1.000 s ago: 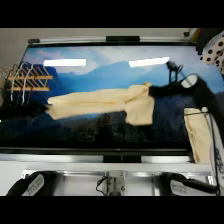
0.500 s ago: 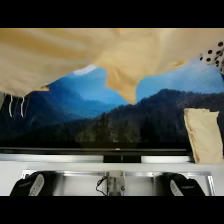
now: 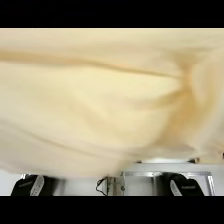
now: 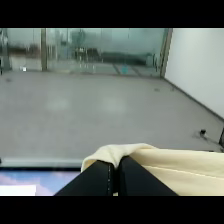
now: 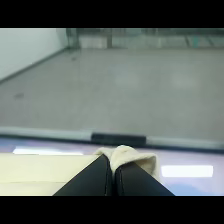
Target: Fold the shirts.
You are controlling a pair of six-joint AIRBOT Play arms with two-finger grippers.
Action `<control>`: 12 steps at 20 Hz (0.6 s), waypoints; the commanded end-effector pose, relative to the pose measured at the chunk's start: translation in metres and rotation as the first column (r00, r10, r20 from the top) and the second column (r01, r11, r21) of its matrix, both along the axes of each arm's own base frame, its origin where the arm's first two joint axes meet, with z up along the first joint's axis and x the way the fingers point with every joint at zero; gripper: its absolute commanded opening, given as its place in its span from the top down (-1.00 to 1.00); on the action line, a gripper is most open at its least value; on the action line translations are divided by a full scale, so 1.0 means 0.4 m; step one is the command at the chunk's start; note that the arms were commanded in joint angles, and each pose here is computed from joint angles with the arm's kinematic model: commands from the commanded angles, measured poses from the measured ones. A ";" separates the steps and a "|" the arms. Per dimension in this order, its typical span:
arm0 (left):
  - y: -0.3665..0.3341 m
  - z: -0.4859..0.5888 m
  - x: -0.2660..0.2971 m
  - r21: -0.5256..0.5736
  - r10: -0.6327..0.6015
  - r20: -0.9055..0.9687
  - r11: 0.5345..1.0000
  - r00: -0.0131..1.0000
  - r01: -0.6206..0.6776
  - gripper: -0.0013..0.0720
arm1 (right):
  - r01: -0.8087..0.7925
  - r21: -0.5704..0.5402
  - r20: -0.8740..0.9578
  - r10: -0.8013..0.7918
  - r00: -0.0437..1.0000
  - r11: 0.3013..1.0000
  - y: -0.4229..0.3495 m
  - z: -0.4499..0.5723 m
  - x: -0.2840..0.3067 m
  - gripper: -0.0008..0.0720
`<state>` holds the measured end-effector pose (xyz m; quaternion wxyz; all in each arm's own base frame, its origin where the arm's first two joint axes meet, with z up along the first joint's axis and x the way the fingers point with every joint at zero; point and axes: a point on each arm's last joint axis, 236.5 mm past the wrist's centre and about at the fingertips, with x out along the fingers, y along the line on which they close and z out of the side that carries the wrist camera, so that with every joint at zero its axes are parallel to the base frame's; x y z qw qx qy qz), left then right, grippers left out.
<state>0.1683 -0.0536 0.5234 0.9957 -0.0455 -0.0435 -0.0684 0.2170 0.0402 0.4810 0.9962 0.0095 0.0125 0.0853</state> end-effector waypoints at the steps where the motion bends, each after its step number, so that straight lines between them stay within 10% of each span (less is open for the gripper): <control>1: 0.042 -0.241 0.115 -0.023 -0.005 -0.313 1.000 0.950 -0.002 0.88 | 0.064 -0.083 -0.382 -0.091 0.920 0.995 -0.054 -0.245 0.088 0.79; 6: 0.140 -0.655 0.347 -0.149 -0.023 -0.583 0.986 0.812 -0.079 0.88 | 0.073 -0.077 -0.623 -0.105 0.775 0.994 -0.061 -0.607 0.347 0.79; 12: 0.199 -1.042 0.618 -0.256 -0.063 -0.744 0.946 0.665 -0.198 0.88 | 0.182 0.203 -0.587 -0.029 0.809 0.962 -0.015 -0.908 0.732 0.79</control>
